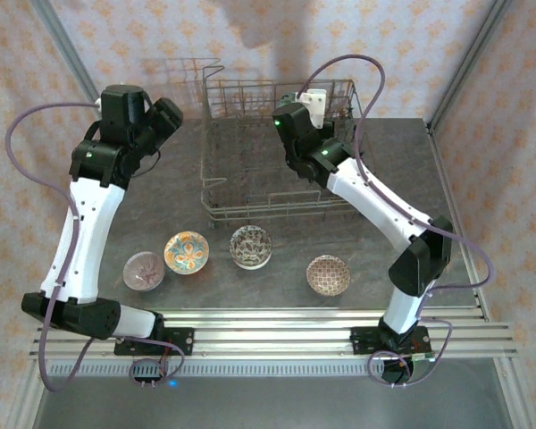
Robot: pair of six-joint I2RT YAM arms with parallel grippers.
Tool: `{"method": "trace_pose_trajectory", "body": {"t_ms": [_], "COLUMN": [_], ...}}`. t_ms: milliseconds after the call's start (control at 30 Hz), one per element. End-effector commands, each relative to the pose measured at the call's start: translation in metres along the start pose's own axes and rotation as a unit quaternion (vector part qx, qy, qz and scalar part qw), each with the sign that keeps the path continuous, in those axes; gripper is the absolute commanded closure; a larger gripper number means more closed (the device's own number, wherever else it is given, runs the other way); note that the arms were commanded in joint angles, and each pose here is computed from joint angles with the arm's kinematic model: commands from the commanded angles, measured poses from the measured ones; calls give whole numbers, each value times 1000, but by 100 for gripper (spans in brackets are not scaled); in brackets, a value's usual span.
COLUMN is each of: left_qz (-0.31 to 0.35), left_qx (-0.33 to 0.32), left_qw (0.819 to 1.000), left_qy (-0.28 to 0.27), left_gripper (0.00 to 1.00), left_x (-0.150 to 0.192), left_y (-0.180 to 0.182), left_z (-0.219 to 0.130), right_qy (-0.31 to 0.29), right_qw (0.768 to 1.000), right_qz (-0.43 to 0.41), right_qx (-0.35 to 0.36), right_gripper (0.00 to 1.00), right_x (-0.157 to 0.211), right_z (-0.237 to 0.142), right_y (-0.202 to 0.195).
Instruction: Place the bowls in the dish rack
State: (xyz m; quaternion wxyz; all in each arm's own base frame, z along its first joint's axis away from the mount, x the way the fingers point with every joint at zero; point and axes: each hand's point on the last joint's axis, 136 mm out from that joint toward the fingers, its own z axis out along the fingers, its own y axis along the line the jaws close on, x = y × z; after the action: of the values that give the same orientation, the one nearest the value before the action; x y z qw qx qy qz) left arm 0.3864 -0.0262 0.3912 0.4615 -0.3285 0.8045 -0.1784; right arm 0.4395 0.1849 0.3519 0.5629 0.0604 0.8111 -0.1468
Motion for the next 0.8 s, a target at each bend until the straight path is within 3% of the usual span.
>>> {"method": "trace_pose_trajectory", "body": {"t_ms": [0, 233, 667, 767], "left_qz": [51, 93, 138, 153], "left_qx": [-42, -75, -97, -142], "left_qw": [997, 979, 947, 934], "left_qy": [49, 165, 273, 289], "left_gripper": [32, 36, 44, 46], "left_x": [25, 87, 148, 150], "left_y": [35, 74, 113, 129], "left_z": [17, 58, 88, 86], "right_qy": [-5, 15, 23, 29], "right_qw": [996, 985, 981, 978], "right_qz": [-7, -55, -45, -49], "right_qx": [91, 161, 189, 198], "right_gripper": [100, 100, 100, 100], "right_x": [-12, 5, 29, 32], "right_z": [-11, -7, -4, -3], "right_y": [-47, -63, -69, -69]}}
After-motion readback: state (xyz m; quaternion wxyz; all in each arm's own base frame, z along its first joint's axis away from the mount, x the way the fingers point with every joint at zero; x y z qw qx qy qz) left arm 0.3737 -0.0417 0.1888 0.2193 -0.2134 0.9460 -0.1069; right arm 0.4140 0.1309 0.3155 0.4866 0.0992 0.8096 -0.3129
